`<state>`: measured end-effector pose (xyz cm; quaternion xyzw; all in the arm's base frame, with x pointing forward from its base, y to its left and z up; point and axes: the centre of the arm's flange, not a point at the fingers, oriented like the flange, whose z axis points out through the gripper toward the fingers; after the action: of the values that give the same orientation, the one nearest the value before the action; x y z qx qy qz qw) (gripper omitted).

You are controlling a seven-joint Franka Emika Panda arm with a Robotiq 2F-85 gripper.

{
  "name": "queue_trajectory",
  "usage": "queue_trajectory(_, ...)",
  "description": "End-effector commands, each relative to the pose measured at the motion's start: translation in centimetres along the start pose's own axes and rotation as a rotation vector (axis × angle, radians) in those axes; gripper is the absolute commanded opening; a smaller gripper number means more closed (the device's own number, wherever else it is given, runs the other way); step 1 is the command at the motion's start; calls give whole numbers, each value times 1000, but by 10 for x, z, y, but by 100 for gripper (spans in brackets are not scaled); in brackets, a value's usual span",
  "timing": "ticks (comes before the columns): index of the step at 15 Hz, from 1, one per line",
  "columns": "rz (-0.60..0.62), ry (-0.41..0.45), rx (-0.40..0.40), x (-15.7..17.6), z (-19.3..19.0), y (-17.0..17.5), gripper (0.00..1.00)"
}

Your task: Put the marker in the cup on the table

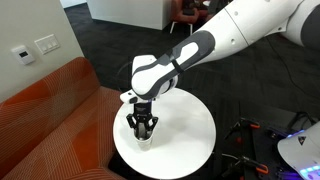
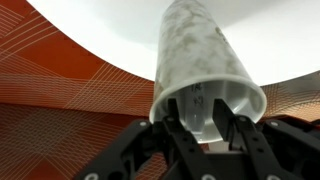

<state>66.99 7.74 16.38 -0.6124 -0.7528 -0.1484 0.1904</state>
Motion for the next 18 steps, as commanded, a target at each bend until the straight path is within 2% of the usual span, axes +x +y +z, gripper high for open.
queue_trajectory(1,14,4,-3,1,1,3,41)
queue_trajectory(7,18,36,12,0,6,2,43)
queue_trajectory(10,21,42,11,-1,7,1,31)
queue_trajectory(11,21,44,10,-1,7,1,20)
queue_trajectory(14,25,51,4,-2,5,0,1)
queue_trajectory(15,26,53,2,-2,4,0,5)
queue_trajectory(18,26,56,-14,0,-3,-4,6)
